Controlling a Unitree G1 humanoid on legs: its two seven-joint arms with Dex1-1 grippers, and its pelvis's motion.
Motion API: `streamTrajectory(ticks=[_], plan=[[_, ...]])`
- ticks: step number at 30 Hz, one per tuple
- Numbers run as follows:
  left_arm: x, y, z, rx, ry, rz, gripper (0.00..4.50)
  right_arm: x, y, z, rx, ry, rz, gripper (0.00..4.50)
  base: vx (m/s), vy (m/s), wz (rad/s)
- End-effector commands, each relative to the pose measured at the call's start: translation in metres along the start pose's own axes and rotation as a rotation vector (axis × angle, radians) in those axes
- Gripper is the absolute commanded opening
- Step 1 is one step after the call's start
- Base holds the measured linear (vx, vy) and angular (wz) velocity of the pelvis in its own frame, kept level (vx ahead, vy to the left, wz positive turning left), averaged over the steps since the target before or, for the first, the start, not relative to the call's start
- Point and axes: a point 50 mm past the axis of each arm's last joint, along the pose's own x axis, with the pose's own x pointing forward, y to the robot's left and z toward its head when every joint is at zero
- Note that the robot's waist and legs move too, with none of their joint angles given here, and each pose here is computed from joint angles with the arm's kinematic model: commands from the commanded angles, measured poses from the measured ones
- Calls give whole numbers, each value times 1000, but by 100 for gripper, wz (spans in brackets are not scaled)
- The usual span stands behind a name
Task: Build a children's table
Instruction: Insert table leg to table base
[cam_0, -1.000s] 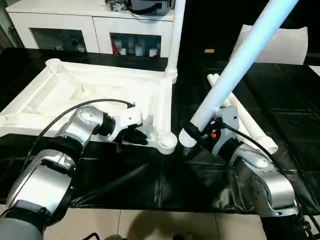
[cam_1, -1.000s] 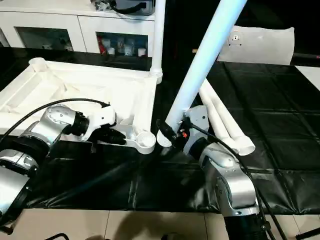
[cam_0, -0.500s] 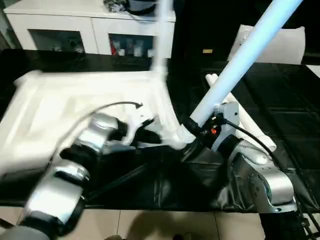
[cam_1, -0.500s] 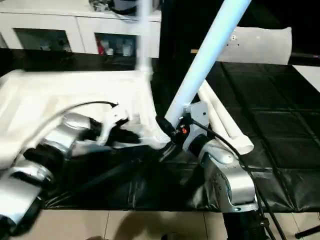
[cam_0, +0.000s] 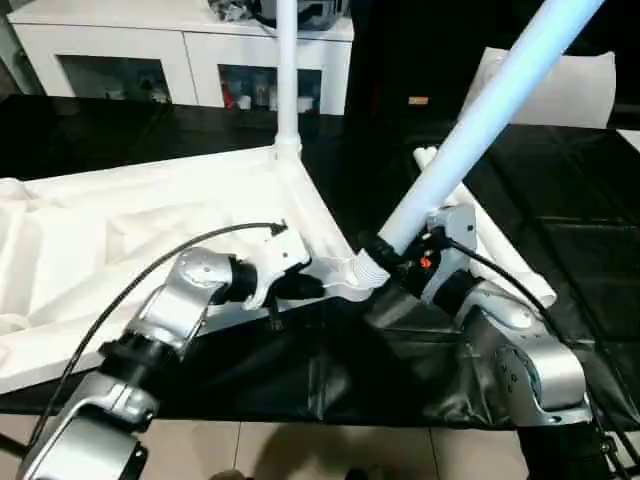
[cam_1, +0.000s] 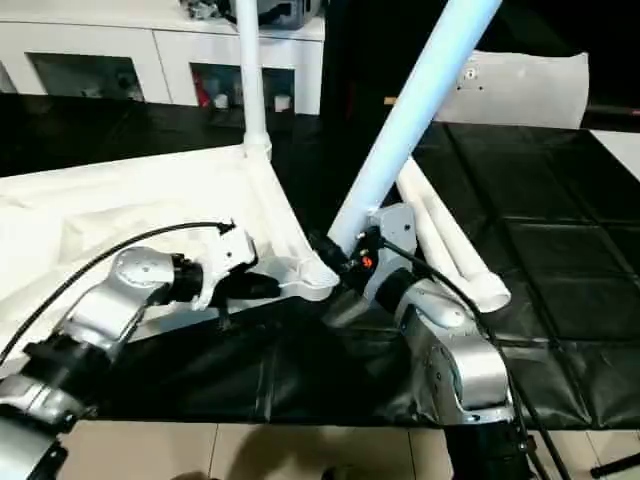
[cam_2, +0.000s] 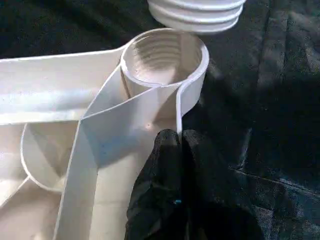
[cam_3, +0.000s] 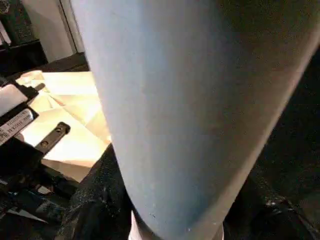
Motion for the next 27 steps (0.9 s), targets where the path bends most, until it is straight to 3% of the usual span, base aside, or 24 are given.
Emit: streamTrajectory(ticks=[1, 5, 12, 14, 17, 27], plan=[[-7, 1, -15, -48, 63, 20, 54, 1, -3, 5, -8, -13, 6, 193, 0, 0, 0], [-9, 3, -15, -74, 46, 40, 82, 1, -3, 3, -12, -6, 11, 193, 0, 0, 0], [-9, 2, -13, -83, 33, 39, 92, 2, -3, 4, -19, -5, 11, 193, 0, 0, 0], [-8, 1, -9, -86, -4, 29, 63, 1, -3, 4, -21, -5, 10, 193, 0, 0, 0], [-7, 0, -7, -94, -14, 22, 57, 1, -3, 3, -23, -2, 9, 193, 0, 0, 0], [-8, -2, -20, -16, 74, -6, 0, 8, 2, 4, -124, -3, 49, 193, 0, 0, 0]])
